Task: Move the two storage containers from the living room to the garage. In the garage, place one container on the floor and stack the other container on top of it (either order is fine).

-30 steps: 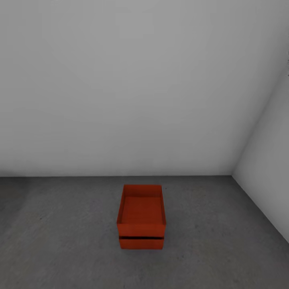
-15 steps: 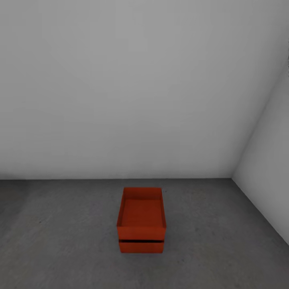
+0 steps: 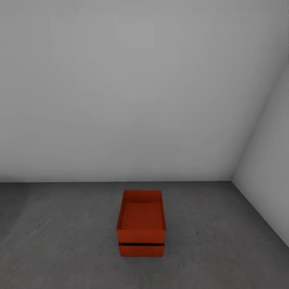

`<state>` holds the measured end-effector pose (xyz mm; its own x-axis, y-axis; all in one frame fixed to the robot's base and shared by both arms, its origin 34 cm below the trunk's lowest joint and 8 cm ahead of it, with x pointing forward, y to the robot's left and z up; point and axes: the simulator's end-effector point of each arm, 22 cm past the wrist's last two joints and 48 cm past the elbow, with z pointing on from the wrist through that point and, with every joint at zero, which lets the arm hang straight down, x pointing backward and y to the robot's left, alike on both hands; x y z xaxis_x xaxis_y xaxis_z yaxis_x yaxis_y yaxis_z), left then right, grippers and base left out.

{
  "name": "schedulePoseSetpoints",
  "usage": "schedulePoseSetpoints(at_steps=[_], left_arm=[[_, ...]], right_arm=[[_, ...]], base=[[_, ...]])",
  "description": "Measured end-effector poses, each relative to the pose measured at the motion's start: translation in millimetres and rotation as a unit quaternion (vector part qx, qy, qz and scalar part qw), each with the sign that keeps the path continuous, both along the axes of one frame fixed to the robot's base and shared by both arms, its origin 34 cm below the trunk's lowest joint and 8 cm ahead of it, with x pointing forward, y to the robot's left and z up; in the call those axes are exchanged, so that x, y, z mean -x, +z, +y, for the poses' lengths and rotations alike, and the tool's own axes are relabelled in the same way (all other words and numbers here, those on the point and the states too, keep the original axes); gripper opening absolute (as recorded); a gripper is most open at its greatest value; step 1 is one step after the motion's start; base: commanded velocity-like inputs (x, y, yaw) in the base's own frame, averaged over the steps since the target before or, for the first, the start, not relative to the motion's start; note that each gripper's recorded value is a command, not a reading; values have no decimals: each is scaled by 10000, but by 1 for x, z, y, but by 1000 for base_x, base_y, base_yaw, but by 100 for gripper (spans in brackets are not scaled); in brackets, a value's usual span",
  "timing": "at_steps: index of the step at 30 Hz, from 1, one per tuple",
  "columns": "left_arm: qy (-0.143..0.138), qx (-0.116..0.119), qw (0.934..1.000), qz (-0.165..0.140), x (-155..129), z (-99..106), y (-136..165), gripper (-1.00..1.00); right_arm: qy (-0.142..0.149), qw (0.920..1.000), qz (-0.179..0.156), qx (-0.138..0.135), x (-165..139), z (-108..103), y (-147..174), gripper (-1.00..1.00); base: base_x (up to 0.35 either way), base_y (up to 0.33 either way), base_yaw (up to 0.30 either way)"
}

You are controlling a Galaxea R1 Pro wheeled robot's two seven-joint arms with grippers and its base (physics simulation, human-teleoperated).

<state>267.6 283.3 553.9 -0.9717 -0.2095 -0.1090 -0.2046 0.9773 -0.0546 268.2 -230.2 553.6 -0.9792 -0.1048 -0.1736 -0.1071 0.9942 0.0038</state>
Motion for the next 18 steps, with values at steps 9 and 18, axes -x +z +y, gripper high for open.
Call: schedulePoseSetpoints(at_steps=[9,18], left_arm=[[1,-4,10000,-73,-6,1,2,100],[2,-4,9999,-146,-11,1,4,100]], right_arm=[[-3,10000,-68,12,-5,-1,2,100],[-4,9999,-151,16,-11,-2,4,100]], base=[[0,0,0],[0,0,0]])
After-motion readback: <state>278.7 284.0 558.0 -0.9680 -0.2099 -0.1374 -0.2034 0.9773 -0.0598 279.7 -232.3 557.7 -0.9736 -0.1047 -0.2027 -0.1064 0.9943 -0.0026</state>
